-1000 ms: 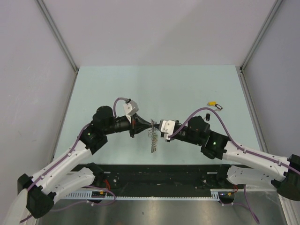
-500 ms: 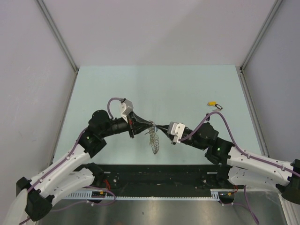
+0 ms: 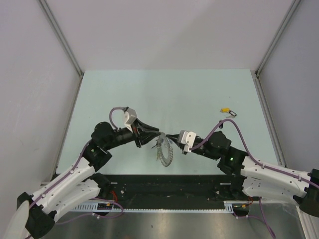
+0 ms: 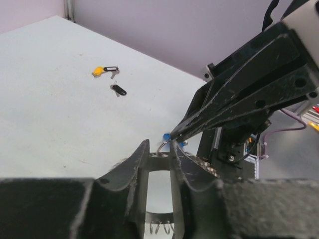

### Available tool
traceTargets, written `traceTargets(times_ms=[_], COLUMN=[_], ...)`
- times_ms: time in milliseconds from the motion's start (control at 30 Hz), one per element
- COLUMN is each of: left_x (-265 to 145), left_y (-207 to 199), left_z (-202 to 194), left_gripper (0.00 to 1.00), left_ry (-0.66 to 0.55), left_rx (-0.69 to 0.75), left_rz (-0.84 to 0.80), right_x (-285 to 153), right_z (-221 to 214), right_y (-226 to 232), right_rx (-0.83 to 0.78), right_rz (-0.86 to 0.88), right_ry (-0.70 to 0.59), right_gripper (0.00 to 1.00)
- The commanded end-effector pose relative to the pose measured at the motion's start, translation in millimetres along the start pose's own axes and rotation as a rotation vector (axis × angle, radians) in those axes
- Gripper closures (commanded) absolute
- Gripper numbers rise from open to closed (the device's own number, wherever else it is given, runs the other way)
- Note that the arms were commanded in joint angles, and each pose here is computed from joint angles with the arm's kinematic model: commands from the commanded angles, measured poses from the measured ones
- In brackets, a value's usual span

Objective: Put the keys on the keyring

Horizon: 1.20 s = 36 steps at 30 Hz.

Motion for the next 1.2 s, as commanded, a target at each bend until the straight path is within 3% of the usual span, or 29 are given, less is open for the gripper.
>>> traceTargets(times_ms=[0, 200, 467, 867, 1167], left_x=[-8.0, -11.7, 8.2, 19.9, 26.0], left_y=[5.3, -2.3, -2.0, -10.5, -11.0], left_z=[26.2, 26.5, 1.3, -20.5, -39.2], left_gripper=[0.7, 0.52, 0.46, 0.53, 0.59], left_ry=[0.031, 0.177, 0.289, 0.314, 0.338], left_rx=[0.195, 0.35, 0.382, 0.329, 0.262], left_rz=[0.01, -0.142, -0.354, -0.549, -0.591], right_x=[-5.5, -3.7, 0.3, 3.5, 4.2], right_z=[17.0, 17.2, 15.5, 13.4, 13.4], right_y=[-5.3, -3.2, -0.8, 0.4, 2.2], right_rx=[-0.037, -0.061, -0.061, -0.056, -0.053], right_rz=[0.022, 0.1, 0.148, 0.164, 0.173], right_ry=[-0.017, 0.047, 0.095, 0.113, 0.113], right_gripper=[1.0, 1.0, 1.0, 1.0, 1.0])
Point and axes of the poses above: each gripper's point midway between its finger pads, its own x axis out along the fingers, its own y axis along the line the jaws close on, z = x × y, the point moved 3 cm from there along -x, back along the fingers, and after that the axes turned 15 degrees about x, right-handed, at the moved point
